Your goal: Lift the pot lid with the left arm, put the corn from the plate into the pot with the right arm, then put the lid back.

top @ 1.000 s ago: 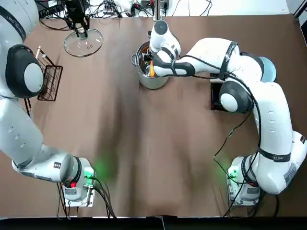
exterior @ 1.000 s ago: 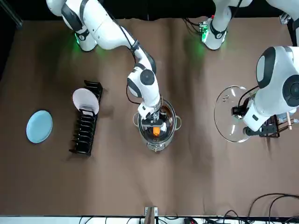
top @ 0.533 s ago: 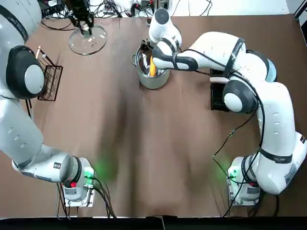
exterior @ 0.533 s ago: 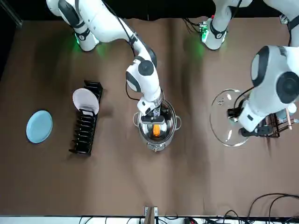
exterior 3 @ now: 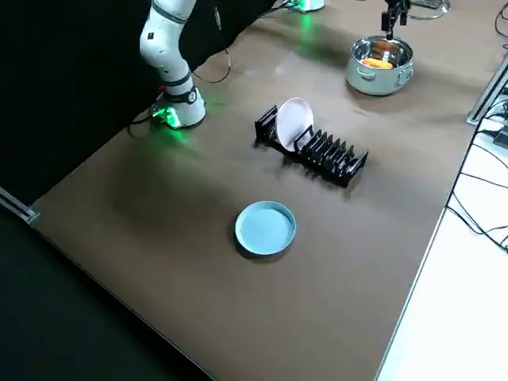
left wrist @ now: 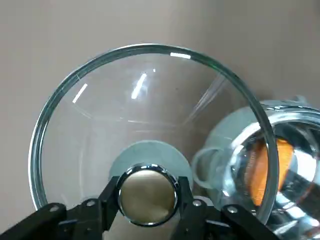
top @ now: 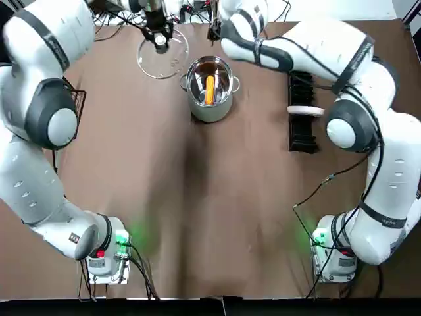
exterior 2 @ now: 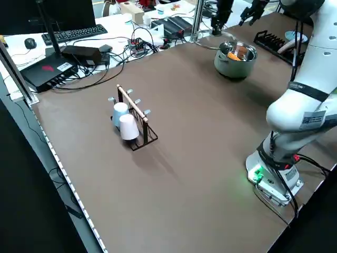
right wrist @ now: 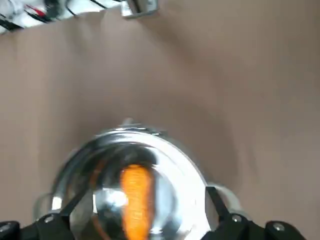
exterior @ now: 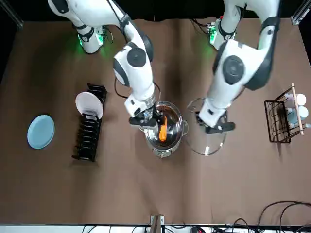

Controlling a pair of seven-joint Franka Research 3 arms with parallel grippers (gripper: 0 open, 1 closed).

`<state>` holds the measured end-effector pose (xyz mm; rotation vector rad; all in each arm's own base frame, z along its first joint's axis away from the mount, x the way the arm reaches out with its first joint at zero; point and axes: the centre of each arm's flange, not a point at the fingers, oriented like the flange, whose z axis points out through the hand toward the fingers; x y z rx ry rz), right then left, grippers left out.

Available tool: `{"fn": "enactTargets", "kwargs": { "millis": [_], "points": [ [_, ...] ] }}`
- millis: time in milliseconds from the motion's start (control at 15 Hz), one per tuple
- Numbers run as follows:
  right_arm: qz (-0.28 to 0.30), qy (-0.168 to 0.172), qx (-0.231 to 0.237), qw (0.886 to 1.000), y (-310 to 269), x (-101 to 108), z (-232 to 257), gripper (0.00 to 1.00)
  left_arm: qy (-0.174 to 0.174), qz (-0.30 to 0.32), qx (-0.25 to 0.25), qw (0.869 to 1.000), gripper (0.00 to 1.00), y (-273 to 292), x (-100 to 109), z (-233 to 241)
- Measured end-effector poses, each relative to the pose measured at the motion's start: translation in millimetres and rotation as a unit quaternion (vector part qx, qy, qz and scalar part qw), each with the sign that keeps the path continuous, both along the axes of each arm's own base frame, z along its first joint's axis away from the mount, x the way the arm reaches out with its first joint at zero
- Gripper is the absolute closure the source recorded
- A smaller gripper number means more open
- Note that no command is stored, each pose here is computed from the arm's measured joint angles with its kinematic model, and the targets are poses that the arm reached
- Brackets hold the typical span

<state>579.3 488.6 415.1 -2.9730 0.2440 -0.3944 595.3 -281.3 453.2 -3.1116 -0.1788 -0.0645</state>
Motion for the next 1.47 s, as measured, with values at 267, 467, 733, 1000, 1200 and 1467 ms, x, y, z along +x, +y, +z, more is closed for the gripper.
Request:
{"fn": "enactTargets", "kwargs": {
  "millis": [267,467,733,1000,1200,1467],
  "points": [
    [0.071,0.063,-0.047,0.994,-75.7,20.2,44.7,0.04,-0.010,0.001,-0.005,1.000,0.49,-78.3,-28.6,-29.0],
    [0.092,0.089,-0.037,0.991,-148.8,41.6,84.3,0.03,-0.034,0.010,0.000,0.999,0.49,-122.4,-45.3,-49.5],
    [0.115,0.112,-0.058,0.985,-258.8,56.6,130.7,0.01,-0.037,0.016,0.007,0.999,0.49,-165.8,-64.5,-73.4],
    [0.133,0.128,-0.070,0.980,-355.7,57.0,157.7,0.00,-0.041,0.019,0.005,0.999,0.49,-187.2,-73.8,-77.7],
    [0.110,0.131,-0.070,0.983,-413.4,47.6,168.6,0.00,-0.043,0.024,0.002,0.999,0.49,-194.8,-78.6,-77.6],
    [0.097,0.126,-0.068,0.985,-430.6,36.6,180.8,0.00,-0.056,0.028,-0.009,0.998,0.49,-203.8,-76.8,-86.6]
  ]
}}
